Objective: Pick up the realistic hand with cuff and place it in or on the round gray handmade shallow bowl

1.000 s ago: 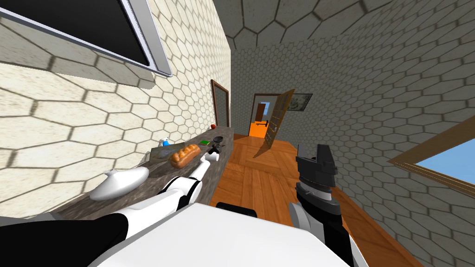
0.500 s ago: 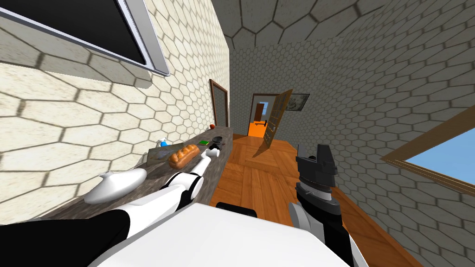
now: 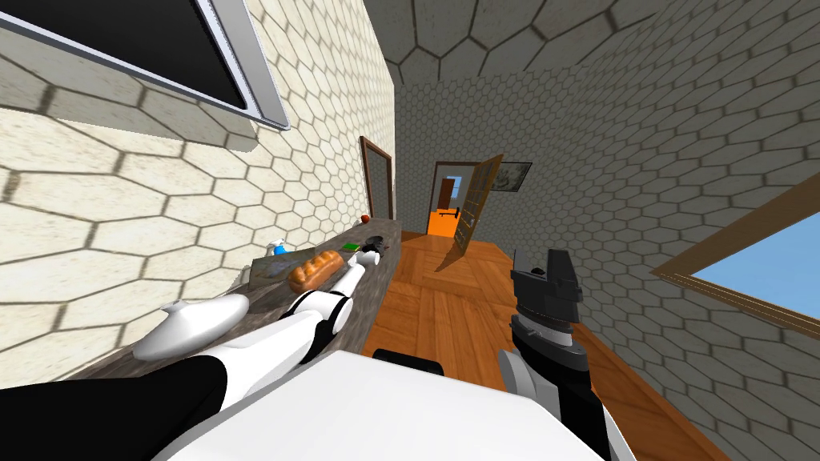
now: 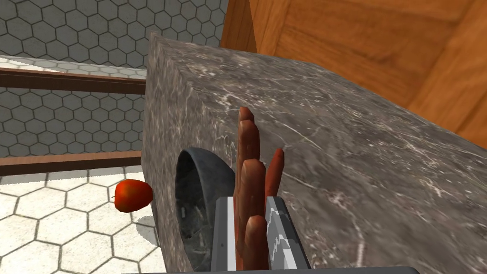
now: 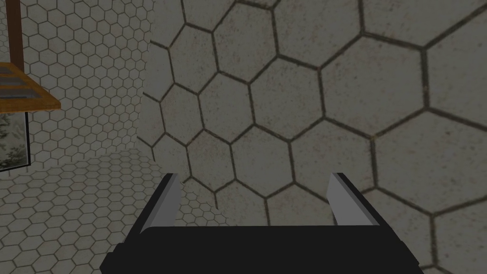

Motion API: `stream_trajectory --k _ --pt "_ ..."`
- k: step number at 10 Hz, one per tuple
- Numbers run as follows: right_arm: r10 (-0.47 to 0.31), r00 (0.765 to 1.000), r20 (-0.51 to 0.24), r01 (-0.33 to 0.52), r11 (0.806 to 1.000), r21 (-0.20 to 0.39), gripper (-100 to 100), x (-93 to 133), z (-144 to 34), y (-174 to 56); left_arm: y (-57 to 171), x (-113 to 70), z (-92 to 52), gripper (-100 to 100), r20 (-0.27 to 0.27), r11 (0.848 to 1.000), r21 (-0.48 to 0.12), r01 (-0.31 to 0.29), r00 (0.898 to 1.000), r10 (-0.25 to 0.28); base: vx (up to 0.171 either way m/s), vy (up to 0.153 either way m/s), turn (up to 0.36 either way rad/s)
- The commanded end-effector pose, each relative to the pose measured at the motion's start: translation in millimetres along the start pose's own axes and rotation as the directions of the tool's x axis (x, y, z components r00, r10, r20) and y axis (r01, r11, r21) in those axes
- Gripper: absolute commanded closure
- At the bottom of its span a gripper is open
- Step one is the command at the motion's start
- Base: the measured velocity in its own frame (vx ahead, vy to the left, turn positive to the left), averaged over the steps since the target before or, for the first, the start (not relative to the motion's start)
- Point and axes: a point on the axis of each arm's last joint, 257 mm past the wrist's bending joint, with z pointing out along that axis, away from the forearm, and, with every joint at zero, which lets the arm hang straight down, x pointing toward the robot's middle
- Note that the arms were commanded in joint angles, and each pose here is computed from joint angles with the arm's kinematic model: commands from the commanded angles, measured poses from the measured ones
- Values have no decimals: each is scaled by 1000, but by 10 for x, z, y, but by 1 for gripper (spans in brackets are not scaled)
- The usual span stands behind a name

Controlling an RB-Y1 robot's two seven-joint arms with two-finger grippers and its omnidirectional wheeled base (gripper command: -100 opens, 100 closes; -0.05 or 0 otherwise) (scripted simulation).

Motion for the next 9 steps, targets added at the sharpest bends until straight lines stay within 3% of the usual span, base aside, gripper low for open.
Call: stream_trajectory --k 1,2,3,5,6,7,8,9 --pt "0 1000 0 0 1000 0 0 0 0 0 -31 6 -12 100 1 1000 -24 -4 1000 4 25 24 -36" --pt "0 1000 0 0 1000 0 0 0 0 0 16 -1 -13 100 4 999 -42 -4 1000 4 13 15 -7" --pt "0 1000 0 0 1000 0 0 0 0 0 -145 22 -16 100 1 999 -44 -11 1000 11 28 30 -35" --pt "0 1000 0 0 1000 0 0 0 0 0 -48 9 -22 100 6 997 -81 -11 1000 11 27 26 -17" --pt "0 1000 0 0 1000 0 0 0 0 0 -177 19 -31 100 5 996 -91 -19 1000 20 29 32 -25" --pt "0 1000 0 0 1000 0 0 0 0 0 -104 9 -39 100 8 993 -120 -19 1000 20 40 36 -27" --pt "0 1000 0 0 1000 0 0 0 0 0 -247 15 -51 100 5 992 -120 -30 1000 31 59 41 -26" --pt "0 1000 0 0 1000 0 0 0 0 0 -168 4 -61 100 8 988 -150 -30 999 31 56 46 -16"
